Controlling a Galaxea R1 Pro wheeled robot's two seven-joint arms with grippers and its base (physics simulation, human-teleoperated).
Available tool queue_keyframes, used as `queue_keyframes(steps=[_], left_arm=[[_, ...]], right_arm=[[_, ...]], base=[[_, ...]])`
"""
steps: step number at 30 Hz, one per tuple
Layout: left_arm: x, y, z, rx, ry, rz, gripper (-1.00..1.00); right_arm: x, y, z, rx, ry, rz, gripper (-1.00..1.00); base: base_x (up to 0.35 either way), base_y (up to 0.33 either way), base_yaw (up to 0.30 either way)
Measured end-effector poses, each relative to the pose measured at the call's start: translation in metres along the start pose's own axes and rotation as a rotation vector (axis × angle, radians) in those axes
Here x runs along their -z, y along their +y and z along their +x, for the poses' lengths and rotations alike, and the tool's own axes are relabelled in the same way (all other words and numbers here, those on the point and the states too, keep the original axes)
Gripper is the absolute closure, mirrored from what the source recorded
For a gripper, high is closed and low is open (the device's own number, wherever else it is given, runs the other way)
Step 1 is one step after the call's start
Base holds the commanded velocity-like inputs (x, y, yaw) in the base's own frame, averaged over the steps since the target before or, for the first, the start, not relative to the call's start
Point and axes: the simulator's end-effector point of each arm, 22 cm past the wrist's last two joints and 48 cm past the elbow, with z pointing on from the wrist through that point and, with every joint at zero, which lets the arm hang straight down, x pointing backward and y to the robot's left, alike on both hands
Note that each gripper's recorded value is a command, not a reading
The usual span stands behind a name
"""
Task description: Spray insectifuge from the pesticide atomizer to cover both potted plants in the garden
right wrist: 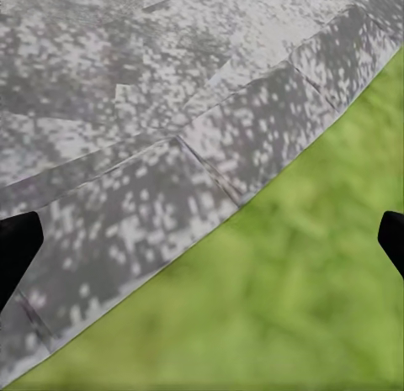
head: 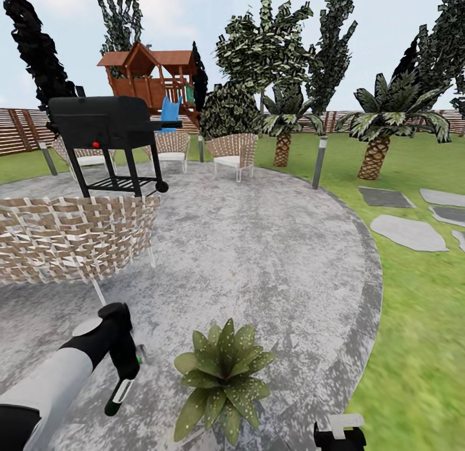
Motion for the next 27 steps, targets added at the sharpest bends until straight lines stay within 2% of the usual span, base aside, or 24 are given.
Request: queue_keyframes(steps=[3,6,10,16,19,27], left_arm=[[0.002,0.006,0.001,0.037,-0.031,0.001,1.00],[0.001,0.011,-0.005,0.040,-0.044,-0.034,1.00],[0.001,0.010,-0.006,0.074,-0.069,-0.012,1.00],[0.000,-0.008,-0.007,0.088,-0.072,0.069,1.00],[0.000,-0.009,-0.007,0.088,-0.071,0.073,1.00],[0.000,-0.009,-0.007,0.089,-0.071,0.074,1.00]], right_arm=[[0.000,0.000,0.000,0.000,0.000,0.000,-1.00],[0.000,0.000,0.000,-0.001,0.000,0.000,-1.00],[0.000,-0.002,0.000,0.000,0.000,0.003,-1.00],[0.000,-0.001,0.000,-0.001,0.000,0.003,-1.00],[0.000,-0.001,0.000,-0.001,0.000,0.003,-1.00],[0.000,-0.003,0.002,0.006,0.001,0.003,-1.00]], base=[[0.000,0.000,0.000],[0.000,0.000,0.163],[0.000,-0.104,0.269],[-0.054,-0.260,0.277],[-0.060,-0.274,0.183],[-0.003,-0.283,0.012]])
